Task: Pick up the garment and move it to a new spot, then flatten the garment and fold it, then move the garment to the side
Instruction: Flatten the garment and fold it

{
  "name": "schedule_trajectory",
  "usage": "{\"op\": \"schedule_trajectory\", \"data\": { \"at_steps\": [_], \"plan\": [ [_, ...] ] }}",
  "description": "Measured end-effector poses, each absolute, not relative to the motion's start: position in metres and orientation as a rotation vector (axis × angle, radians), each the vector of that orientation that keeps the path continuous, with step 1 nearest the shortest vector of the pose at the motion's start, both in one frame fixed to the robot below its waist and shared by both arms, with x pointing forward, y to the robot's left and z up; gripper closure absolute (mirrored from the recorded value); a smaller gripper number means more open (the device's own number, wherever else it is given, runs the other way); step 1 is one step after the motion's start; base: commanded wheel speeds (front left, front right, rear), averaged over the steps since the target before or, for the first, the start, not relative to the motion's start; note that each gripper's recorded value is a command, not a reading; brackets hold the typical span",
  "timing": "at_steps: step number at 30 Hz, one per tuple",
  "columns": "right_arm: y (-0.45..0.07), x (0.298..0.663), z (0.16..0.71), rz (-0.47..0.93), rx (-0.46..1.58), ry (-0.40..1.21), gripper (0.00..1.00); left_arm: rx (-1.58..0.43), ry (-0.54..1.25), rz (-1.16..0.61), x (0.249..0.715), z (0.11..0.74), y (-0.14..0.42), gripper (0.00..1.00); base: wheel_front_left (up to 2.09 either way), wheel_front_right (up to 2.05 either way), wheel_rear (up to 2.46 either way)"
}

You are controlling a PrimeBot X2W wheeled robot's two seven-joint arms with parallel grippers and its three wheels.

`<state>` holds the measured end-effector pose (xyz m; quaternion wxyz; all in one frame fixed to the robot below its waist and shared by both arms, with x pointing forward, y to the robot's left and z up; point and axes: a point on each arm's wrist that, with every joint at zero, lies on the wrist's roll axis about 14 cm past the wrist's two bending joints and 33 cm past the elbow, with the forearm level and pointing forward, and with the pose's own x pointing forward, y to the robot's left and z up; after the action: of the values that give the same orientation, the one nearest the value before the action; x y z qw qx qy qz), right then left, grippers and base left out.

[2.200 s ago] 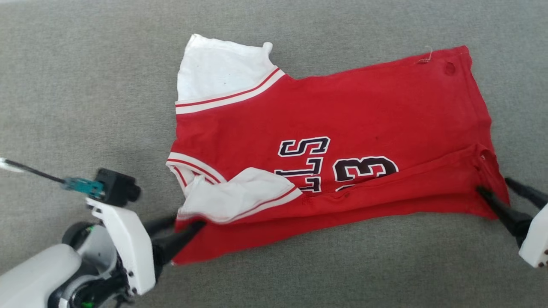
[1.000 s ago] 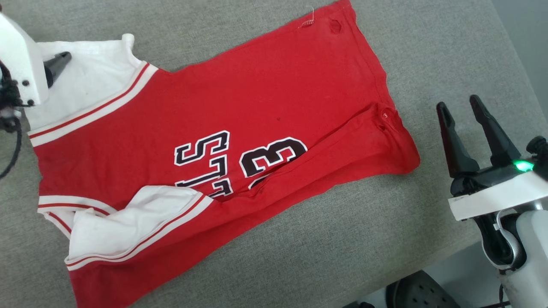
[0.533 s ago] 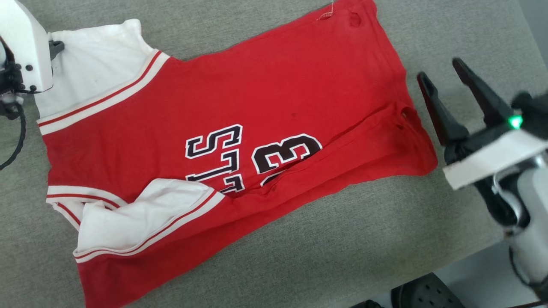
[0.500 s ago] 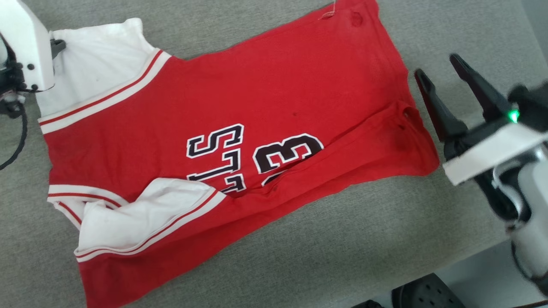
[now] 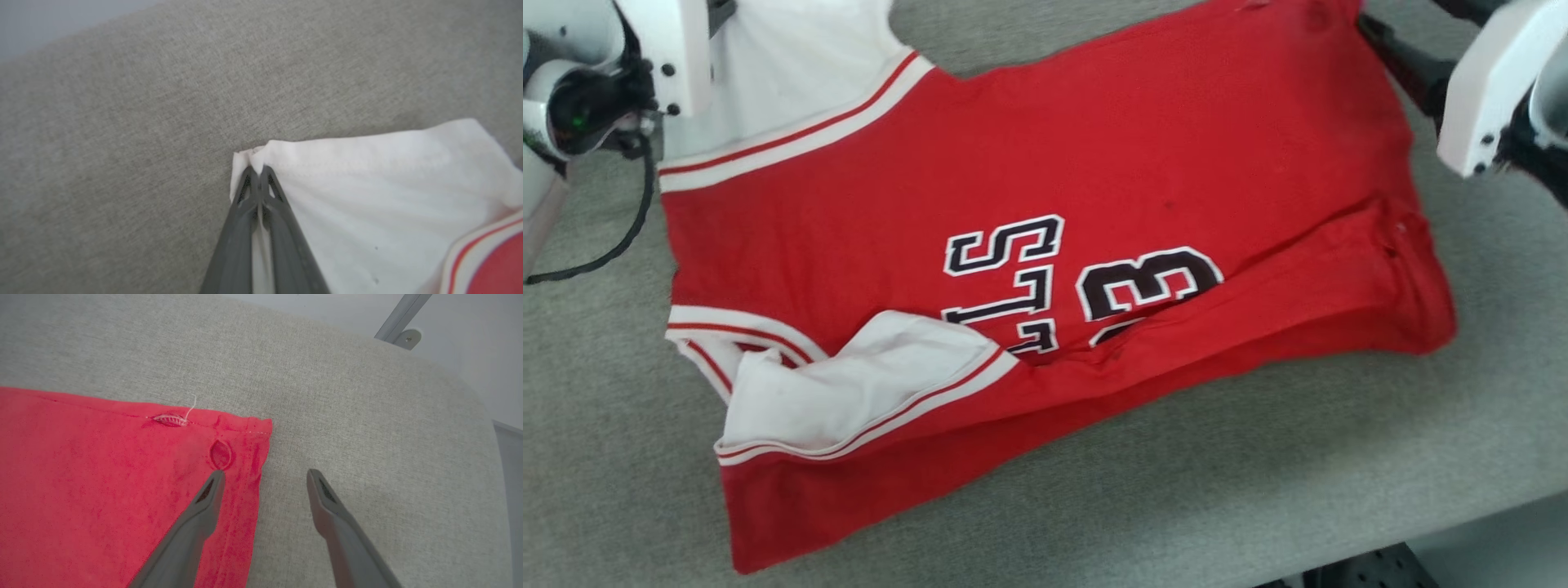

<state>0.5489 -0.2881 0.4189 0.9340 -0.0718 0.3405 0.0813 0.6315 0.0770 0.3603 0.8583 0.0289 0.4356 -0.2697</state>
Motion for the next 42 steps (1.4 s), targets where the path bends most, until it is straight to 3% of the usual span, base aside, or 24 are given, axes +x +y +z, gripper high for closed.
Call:
{"op": "schedule_trajectory", "data": {
  "at_steps": [8, 9, 11, 12, 22, 27, 36, 42],
  "plan": [
    [-0.274, 0.567, 0.385, 0.180, -0.111, 0.869, 0.00, 0.026, 0.880, -0.582, 0.633, 0.357, 0.074, 1.00, 0.00, 0.00, 0.00],
    [-0.275, 0.570, 0.385, 0.181, -0.118, 0.870, 0.19, 0.022, 0.875, -0.582, 0.633, 0.357, 0.074, 1.00, 0.00, 0.00, 0.00],
    [-0.271, 0.575, 0.385, 0.185, -0.102, 0.858, 0.83, 0.007, 0.863, -0.582, 0.633, 0.358, 0.074, 1.00, 0.00, 0.00, 0.00],
    [-0.267, 0.576, 0.385, 0.193, -0.085, 0.849, 1.00, -0.004, 0.856, -0.582, 0.633, 0.360, 0.074, 1.00, 0.00, 0.00, 0.00],
    [-0.265, 0.577, 0.416, 0.209, -0.055, 0.727, 1.00, -0.126, 0.756, -0.597, 0.615, 0.385, 0.065, 1.00, 0.00, 0.00, 0.00],
    [-0.261, 0.566, 0.447, 0.253, -0.069, 0.617, 1.00, -0.216, 0.623, -0.628, 0.597, 0.427, 0.060, 1.00, 0.00, 0.00, 0.00],
    [-0.256, 0.519, 0.457, 0.327, -0.050, 0.561, 1.00, -0.293, 0.497, -0.711, 0.518, 0.468, 0.072, 1.00, 0.00, 0.00, 0.00],
    [-0.268, 0.480, 0.443, 0.324, -0.020, 0.589, 1.00, -0.368, 0.484, -0.665, 0.461, 0.467, 0.093, 1.00, 0.00, 0.00, 0.00]
  ]
}}
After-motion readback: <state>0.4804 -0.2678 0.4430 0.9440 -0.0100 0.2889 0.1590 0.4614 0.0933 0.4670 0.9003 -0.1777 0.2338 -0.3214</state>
